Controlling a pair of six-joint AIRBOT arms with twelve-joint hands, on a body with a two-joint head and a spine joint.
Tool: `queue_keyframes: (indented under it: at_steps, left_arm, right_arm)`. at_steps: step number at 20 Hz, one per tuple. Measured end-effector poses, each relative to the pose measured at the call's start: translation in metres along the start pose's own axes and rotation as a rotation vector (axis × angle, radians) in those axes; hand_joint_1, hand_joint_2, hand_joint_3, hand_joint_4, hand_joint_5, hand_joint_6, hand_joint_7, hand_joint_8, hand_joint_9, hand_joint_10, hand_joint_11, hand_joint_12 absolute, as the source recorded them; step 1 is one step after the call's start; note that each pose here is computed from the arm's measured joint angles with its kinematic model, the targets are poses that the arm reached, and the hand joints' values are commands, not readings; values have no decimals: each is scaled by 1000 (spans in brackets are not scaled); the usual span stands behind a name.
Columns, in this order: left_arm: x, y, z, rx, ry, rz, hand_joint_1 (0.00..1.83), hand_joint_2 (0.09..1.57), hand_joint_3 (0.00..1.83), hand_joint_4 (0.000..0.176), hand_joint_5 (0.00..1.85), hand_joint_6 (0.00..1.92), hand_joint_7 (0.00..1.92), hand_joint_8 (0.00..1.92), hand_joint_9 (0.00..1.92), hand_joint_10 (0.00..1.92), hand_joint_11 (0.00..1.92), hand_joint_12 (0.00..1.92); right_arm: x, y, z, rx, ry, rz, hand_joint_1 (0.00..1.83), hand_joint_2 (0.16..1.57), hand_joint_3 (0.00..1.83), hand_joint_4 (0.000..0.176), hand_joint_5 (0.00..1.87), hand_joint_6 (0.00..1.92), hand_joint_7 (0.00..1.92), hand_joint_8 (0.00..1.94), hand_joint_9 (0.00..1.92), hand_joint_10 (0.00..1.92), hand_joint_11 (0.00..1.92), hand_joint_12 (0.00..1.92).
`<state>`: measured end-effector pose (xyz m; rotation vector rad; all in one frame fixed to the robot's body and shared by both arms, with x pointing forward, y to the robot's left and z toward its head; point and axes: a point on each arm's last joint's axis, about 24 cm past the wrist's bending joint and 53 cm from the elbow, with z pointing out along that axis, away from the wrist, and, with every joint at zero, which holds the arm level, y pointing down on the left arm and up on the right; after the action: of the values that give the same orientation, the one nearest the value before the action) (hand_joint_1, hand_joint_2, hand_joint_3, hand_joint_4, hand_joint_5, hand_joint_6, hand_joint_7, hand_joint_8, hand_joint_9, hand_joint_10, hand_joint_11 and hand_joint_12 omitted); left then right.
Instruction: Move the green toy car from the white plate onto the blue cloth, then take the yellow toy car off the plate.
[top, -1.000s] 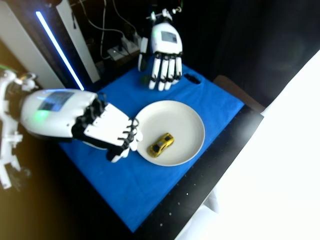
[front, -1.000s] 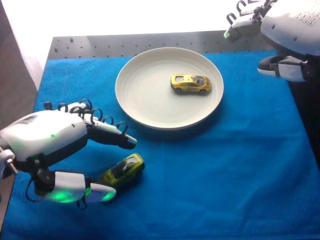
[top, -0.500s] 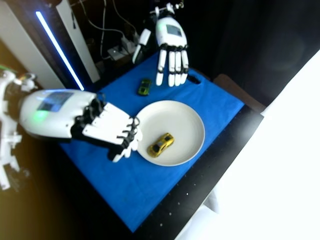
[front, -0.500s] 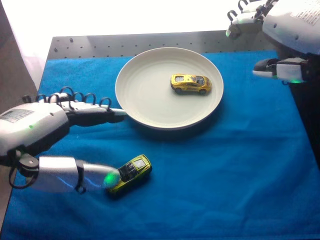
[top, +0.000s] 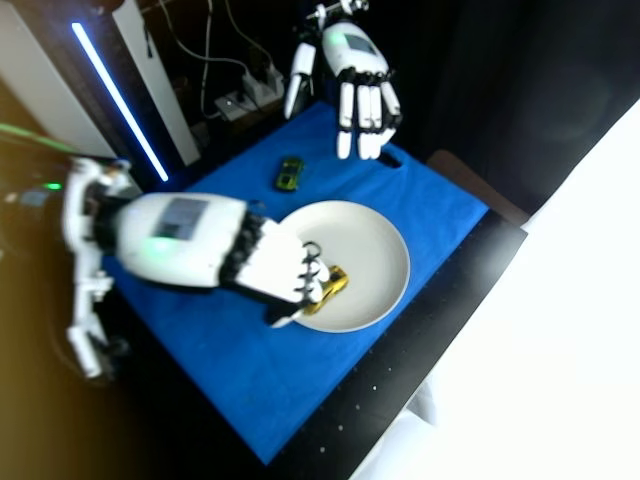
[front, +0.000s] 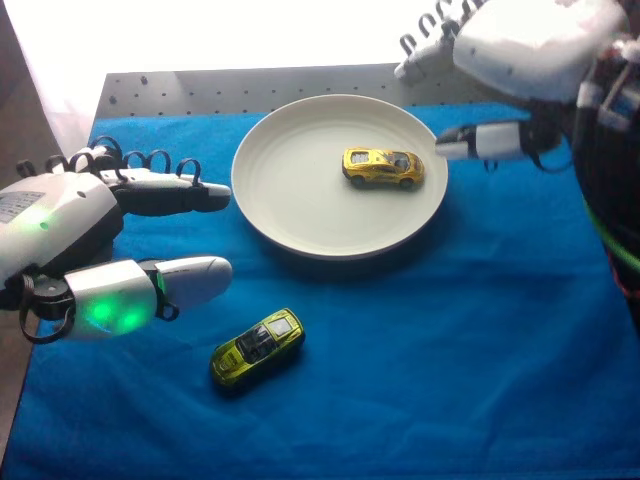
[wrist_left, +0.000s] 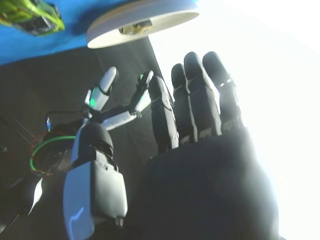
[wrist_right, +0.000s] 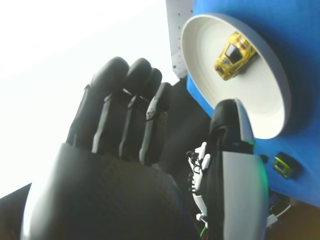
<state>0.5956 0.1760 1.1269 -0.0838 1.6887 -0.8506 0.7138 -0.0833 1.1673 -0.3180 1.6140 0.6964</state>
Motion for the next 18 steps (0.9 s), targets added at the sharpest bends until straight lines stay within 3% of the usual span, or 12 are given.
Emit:
queue_keyframes:
  at_steps: [2, 4, 5, 6, 7, 8, 10, 11, 12, 16, 17, 18]
  left_arm:
    - [1, 0, 0, 1, 0, -1, 293, 1135, 0, 118, 615, 29, 511, 17, 464, 80, 0, 1405]
    - [1, 0, 0, -2, -1, -4, 310, 1128, 0, 131, 629, 28, 533, 23, 481, 84, 0, 1399]
    - [2, 0, 1, -1, 0, -7, 336, 1131, 0, 122, 643, 23, 548, 22, 500, 87, 0, 1427]
    - [4, -1, 1, 0, 4, -8, 338, 1131, 0, 125, 641, 19, 550, 19, 502, 86, 0, 1437]
    - [4, 0, 1, -1, 5, -9, 338, 1131, 0, 125, 641, 19, 550, 19, 502, 86, 0, 1437]
    - [4, 0, 1, -3, 4, -12, 342, 1120, 0, 133, 644, 14, 544, 12, 496, 81, 0, 1421]
    - [5, 0, 1, -4, 4, -13, 345, 1122, 0, 126, 643, 13, 543, 11, 498, 81, 0, 1425]
    - [5, 0, 1, -3, 4, -13, 380, 1121, 0, 137, 656, 15, 557, 15, 506, 84, 4, 1435]
    - [5, 0, 1, -2, 4, -12, 380, 1121, 0, 137, 656, 15, 557, 15, 506, 84, 4, 1435]
    - [5, 0, 1, -2, 5, -12, 394, 1119, 0, 137, 655, 10, 549, 7, 499, 75, 16, 1419]
    - [5, 0, 1, -4, 5, -14, 400, 1124, 0, 140, 654, 8, 547, 5, 498, 74, 12, 1420]
    - [5, 0, 1, -3, 5, -14, 412, 1130, 2, 138, 658, 10, 557, 9, 503, 75, 14, 1425]
  right_arm:
    - [-2, -4, 7, 10, -6, 7, 755, 954, 0, 0, 753, 45, 870, 195, 611, 1029, 383, 1758]
    - [10, -6, 13, 23, 28, 26, 753, 935, 0, 0, 802, 17, 838, 760, 646, 1384, 500, 1914]
    - [16, -5, 16, 27, 44, 33, 765, 925, 0, 0, 814, 12, 836, 1325, 750, 1734, 728, 1920]
    - [21, -6, 19, 31, 57, 38, 742, 928, 0, 0, 835, 14, 769, 1516, 754, 1832, 819, 1921]
    - [22, -5, 21, 31, 63, 39, 742, 928, 0, 0, 835, 14, 769, 1516, 754, 1832, 819, 1921]
    - [24, -7, 23, 35, 71, 39, 680, 927, 1, 0, 849, 17, 596, 1209, 469, 1599, 458, 1921]
    - [25, -8, 24, 38, 74, 39, 689, 935, 2, 0, 855, 20, 570, 1285, 439, 1689, 424, 1921]
    - [26, -8, 26, 39, 76, 38, 682, 912, 0, 0, 852, 24, 570, 1449, 487, 1812, 532, 1921]
    - [28, -9, 27, 42, 82, 38, 682, 912, 0, 0, 852, 24, 570, 1449, 487, 1812, 532, 1921]
    - [38, -5, 32, 39, 107, 39, 707, 920, 0, 0, 776, 3, 552, 1041, 397, 1496, 309, 1921]
    - [39, -5, 33, 39, 111, 40, 741, 926, 1, 0, 798, 9, 654, 1417, 565, 1792, 568, 1921]
    - [41, -5, 34, 40, 115, 39, 789, 932, 2, 0, 813, 14, 784, 1670, 804, 1895, 859, 1921]
